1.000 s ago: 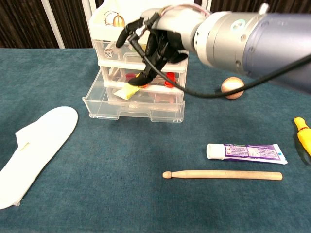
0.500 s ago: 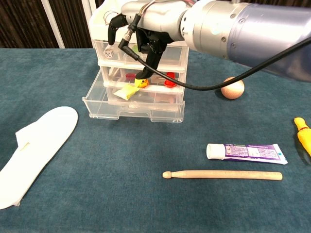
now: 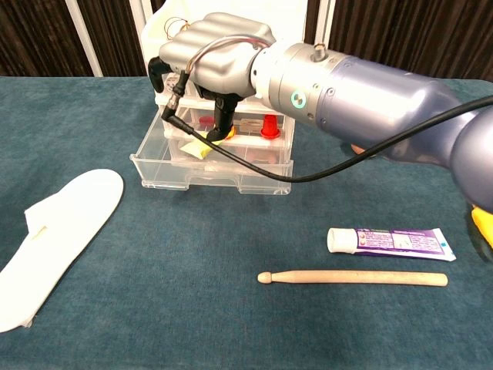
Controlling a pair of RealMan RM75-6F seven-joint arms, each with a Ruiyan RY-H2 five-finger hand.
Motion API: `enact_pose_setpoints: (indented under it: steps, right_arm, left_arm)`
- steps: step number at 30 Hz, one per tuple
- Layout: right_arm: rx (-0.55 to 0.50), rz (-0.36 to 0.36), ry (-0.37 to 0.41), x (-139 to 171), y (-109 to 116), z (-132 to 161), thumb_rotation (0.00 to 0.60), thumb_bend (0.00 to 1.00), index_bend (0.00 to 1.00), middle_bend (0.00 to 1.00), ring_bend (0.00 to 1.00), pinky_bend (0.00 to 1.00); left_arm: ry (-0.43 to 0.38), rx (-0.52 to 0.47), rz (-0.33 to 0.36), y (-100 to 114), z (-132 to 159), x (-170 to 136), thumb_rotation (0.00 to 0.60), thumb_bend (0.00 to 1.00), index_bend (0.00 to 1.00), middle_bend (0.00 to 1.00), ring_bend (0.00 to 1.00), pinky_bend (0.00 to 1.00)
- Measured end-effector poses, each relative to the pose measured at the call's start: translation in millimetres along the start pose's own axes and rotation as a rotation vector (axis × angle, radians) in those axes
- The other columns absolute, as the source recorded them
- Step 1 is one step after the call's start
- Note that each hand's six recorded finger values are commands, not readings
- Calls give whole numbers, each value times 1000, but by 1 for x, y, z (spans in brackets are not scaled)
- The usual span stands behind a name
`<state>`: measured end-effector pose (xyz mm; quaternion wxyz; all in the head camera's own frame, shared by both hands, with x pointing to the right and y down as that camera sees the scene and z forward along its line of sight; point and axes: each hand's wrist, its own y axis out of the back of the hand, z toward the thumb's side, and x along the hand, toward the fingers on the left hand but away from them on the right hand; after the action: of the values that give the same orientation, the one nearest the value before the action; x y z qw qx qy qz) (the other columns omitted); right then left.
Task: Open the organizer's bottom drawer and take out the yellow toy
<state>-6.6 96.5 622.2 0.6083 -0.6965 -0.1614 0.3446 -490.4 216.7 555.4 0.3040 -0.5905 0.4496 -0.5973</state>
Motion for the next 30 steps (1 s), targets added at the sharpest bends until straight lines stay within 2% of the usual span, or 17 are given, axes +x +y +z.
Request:
enact_pose_setpoints:
  steps: [15, 20, 30]
  right_arm:
    - [120, 22, 44, -24, -25, 14, 600, 198, 294, 1000, 1000, 1000]
    - [175, 17, 60, -29, -28, 15, 600, 198, 294, 1000, 1000, 1000]
    - [221, 41, 76, -34, -36, 19, 600, 197, 294, 1000, 1000, 1000]
  left_arm:
    - [3, -2, -8, -1, -1, 1, 600, 463, 61, 0, 0, 0]
    - [4, -1, -10, -1, -1, 1, 600, 464, 61, 0, 0, 0]
    - [6, -1, -11, -1, -1, 1, 600, 464, 61, 0, 0, 0]
